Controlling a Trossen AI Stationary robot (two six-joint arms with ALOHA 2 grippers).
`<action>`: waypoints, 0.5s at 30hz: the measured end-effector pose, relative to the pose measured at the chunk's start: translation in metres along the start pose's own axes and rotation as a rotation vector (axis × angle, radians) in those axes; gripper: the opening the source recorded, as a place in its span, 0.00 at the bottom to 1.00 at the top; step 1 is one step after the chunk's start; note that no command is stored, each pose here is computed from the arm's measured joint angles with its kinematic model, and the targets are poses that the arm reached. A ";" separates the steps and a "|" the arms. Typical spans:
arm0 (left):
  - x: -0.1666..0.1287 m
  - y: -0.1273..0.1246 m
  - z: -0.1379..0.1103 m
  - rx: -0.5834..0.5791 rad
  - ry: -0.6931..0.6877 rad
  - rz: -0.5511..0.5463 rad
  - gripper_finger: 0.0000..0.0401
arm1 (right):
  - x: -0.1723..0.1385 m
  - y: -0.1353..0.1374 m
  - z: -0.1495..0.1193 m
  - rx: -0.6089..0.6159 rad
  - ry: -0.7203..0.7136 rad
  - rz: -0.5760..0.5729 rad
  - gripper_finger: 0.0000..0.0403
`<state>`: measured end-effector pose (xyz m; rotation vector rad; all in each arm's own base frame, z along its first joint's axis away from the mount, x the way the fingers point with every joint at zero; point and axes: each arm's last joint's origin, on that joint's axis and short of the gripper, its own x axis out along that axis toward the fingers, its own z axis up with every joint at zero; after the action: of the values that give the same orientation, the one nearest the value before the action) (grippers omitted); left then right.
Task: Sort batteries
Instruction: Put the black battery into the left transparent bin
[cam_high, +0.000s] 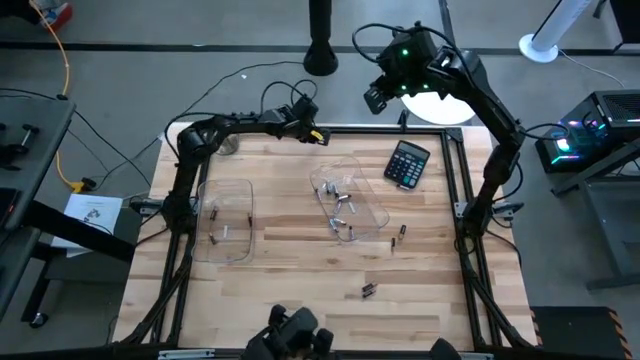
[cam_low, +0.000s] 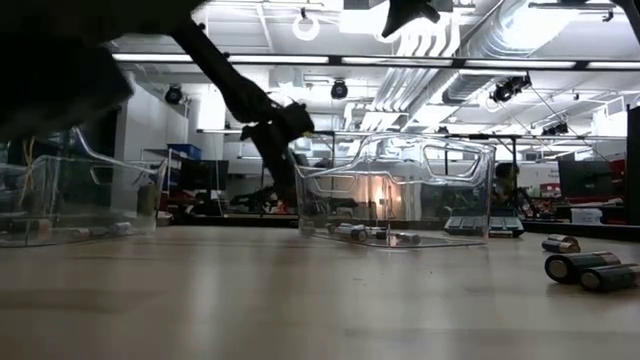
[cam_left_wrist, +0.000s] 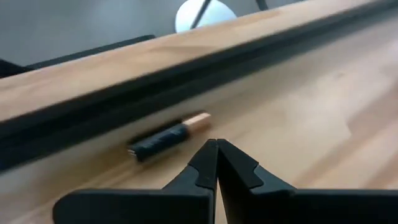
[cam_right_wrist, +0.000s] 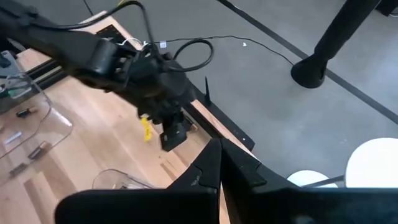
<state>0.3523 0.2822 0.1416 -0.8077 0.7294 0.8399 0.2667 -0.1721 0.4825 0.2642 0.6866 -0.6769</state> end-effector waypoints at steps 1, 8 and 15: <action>0.001 0.003 0.001 -0.014 -0.004 0.010 0.00 | 0.000 0.002 0.000 -0.003 0.000 0.004 0.00; -0.013 0.000 0.015 0.010 -0.111 0.017 0.00 | -0.001 0.009 -0.002 -0.019 0.008 0.020 0.00; 0.001 0.012 0.004 -0.015 -0.022 0.087 0.00 | -0.001 0.008 -0.002 -0.027 0.016 0.019 0.00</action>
<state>0.3433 0.2906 0.1387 -0.7832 0.7439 0.9323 0.2706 -0.1642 0.4812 0.2513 0.7071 -0.6476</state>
